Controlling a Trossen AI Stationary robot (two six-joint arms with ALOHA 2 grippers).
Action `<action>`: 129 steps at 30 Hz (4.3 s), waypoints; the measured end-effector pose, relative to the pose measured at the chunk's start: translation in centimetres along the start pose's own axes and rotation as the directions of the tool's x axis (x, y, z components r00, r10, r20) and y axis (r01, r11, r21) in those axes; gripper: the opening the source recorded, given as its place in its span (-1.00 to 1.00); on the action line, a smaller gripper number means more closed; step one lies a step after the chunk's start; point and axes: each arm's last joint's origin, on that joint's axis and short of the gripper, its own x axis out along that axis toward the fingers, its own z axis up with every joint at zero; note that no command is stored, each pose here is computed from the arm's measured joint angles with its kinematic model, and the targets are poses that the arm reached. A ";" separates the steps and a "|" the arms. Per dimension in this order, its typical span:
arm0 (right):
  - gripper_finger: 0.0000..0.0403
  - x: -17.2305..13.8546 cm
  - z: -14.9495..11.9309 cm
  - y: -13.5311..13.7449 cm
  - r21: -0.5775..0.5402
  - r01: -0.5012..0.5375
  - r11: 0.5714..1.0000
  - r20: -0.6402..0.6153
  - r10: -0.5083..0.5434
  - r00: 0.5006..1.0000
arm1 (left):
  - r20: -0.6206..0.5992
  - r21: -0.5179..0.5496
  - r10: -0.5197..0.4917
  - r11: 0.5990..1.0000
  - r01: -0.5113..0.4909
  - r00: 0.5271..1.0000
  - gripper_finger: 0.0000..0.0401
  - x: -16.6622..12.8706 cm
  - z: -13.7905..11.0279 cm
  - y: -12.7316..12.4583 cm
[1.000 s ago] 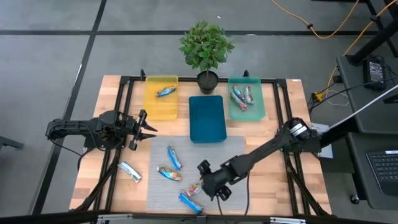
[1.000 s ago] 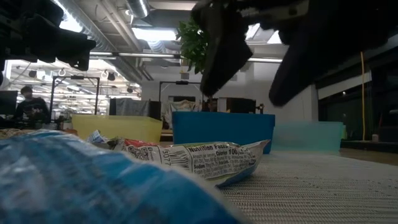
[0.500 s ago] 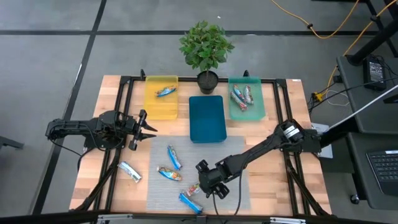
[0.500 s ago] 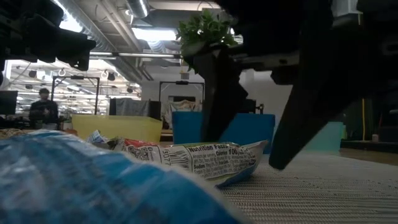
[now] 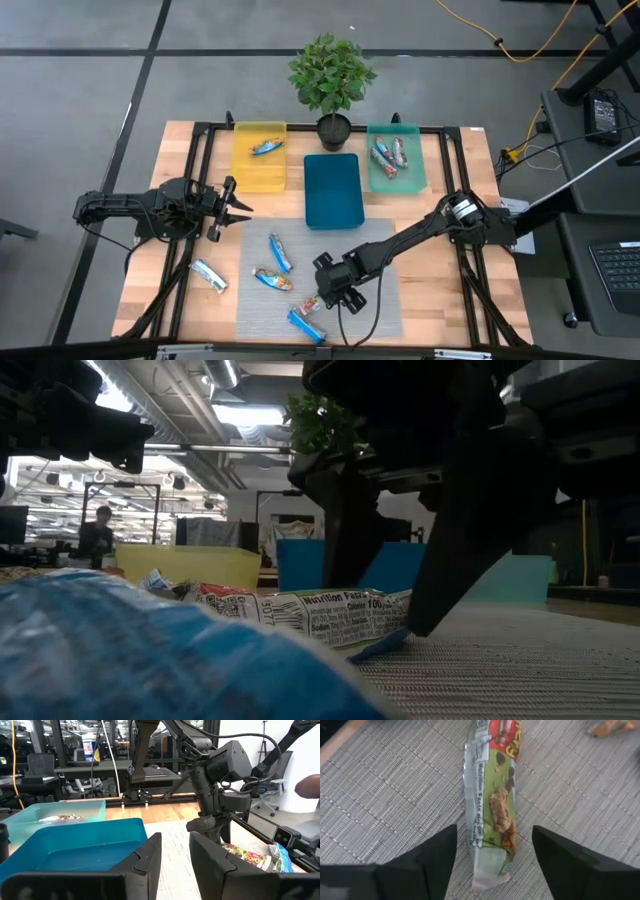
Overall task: Pick and place Granola Bars by type
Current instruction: Put the red granola bar into the green bin
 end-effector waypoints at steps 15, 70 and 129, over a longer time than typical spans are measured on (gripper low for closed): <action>-0.33 0.0 0.0 0.0 0.000 -0.003 1.000 -0.001 0.003 1.000 | 0.000 0.000 0.000 1.000 0.000 1.000 -0.53 0.0 0.0 0.0; -0.83 -17.8 3.3 -0.2 0.137 0.524 0.841 -0.305 -0.468 0.830 | 0.000 0.000 0.001 1.000 -0.001 1.000 -0.52 0.0 0.0 0.0; -0.83 -27.5 -25.0 -13.6 0.771 0.618 0.157 -0.520 -0.406 0.752 | 0.000 0.000 0.000 1.000 0.000 1.000 -0.51 0.0 0.0 0.0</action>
